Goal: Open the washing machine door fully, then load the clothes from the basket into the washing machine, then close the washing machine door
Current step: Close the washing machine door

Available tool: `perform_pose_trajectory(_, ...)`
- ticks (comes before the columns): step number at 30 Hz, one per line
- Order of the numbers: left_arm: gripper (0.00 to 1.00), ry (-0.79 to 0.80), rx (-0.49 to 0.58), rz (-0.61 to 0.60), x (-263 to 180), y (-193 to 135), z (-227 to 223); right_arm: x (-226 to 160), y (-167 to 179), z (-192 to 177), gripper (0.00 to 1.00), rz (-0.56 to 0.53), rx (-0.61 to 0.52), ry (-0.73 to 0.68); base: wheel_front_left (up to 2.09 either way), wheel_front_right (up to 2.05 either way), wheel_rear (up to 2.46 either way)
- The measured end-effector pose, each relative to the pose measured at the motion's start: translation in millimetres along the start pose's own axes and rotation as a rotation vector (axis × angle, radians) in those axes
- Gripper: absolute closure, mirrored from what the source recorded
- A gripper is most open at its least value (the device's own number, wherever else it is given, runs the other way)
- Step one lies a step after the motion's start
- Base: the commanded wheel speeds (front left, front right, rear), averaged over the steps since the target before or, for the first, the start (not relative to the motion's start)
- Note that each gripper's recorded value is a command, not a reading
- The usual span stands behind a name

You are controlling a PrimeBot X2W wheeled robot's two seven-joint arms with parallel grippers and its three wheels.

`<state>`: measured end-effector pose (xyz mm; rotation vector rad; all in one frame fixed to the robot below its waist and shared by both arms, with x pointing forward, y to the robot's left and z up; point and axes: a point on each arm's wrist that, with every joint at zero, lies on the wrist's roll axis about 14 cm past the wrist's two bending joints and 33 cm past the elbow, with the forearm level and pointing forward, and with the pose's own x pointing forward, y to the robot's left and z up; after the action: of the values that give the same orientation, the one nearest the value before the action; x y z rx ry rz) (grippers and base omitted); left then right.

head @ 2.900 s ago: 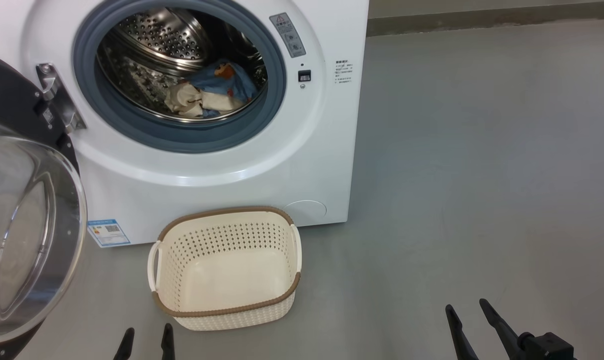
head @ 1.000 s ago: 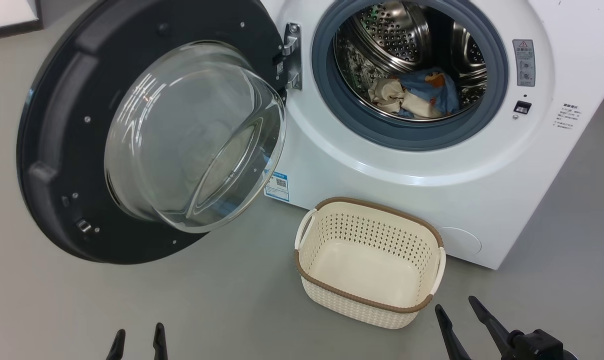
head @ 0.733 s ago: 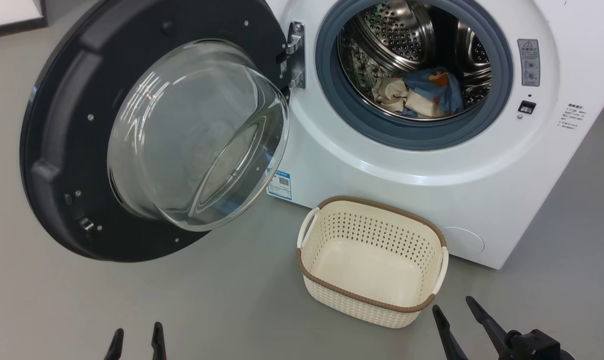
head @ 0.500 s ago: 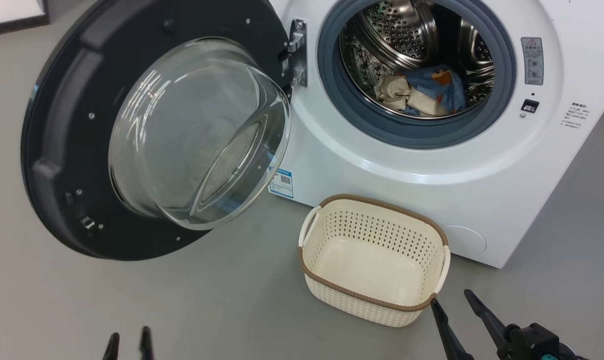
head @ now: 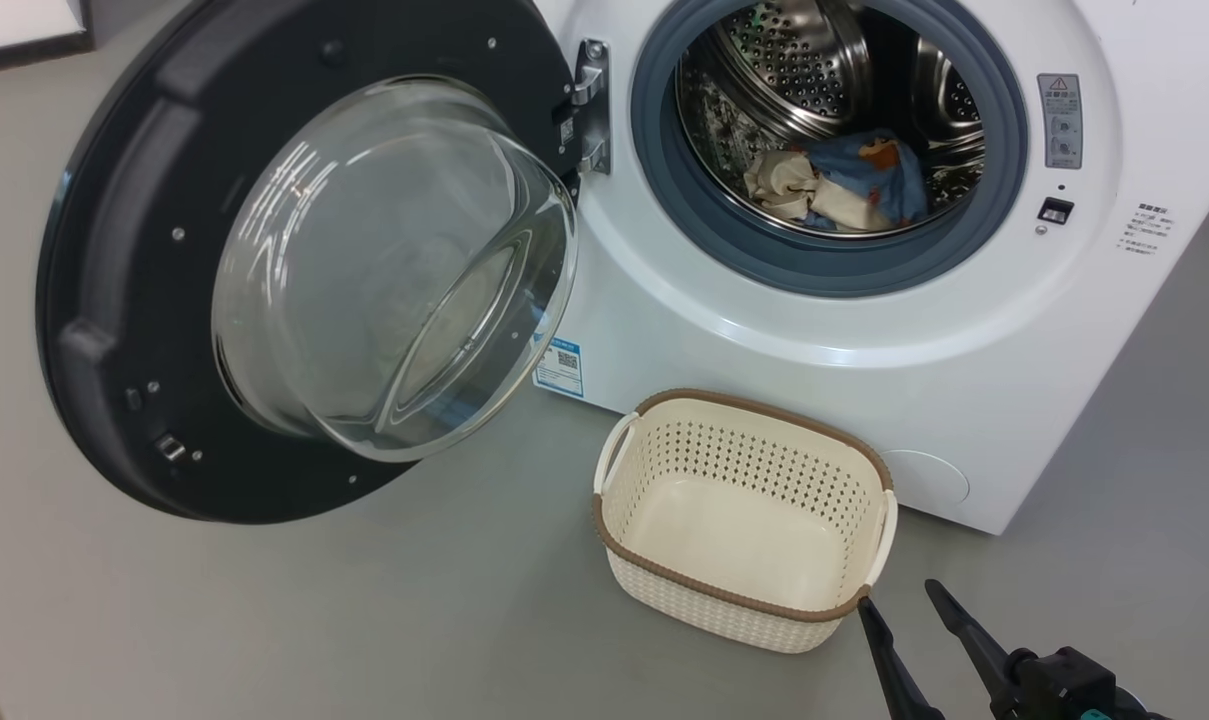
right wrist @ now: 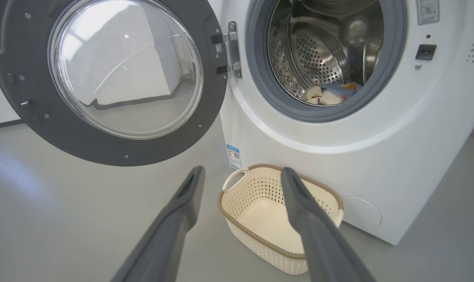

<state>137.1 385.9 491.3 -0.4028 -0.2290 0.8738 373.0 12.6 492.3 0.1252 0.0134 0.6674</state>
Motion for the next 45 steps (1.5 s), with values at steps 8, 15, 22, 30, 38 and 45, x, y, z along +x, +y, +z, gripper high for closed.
perform_pose_trajectory(8,1.00,-0.168,-0.095,0.092,35,33,50,-3,-6,-2,0.00,-0.021,0.007,0.004,0.00,0.00,0.00)
perform_pose_trajectory(15,1.00,-0.222,-0.110,0.202,82,82,106,-6,-10,-6,0.00,-0.034,0.016,0.011,0.00,0.00,0.00)
perform_pose_trajectory(22,1.00,-0.230,-0.259,0.243,120,91,135,-7,-15,-4,0.00,-0.051,0.016,0.005,0.00,0.00,0.00)
perform_pose_trajectory(30,1.00,-0.245,-0.409,0.272,156,88,159,-15,-22,-7,0.00,-0.072,0.013,0.015,0.00,0.00,0.00)
perform_pose_trajectory(38,1.00,-0.230,-0.535,0.256,186,60,165,-25,-35,-8,0.00,-0.111,0.003,0.019,0.00,0.00,0.00)
perform_pose_trajectory(45,1.00,-0.143,-0.665,0.240,204,35,145,-27,-42,-5,0.00,-0.132,-0.001,0.011,0.00,0.00,0.00)
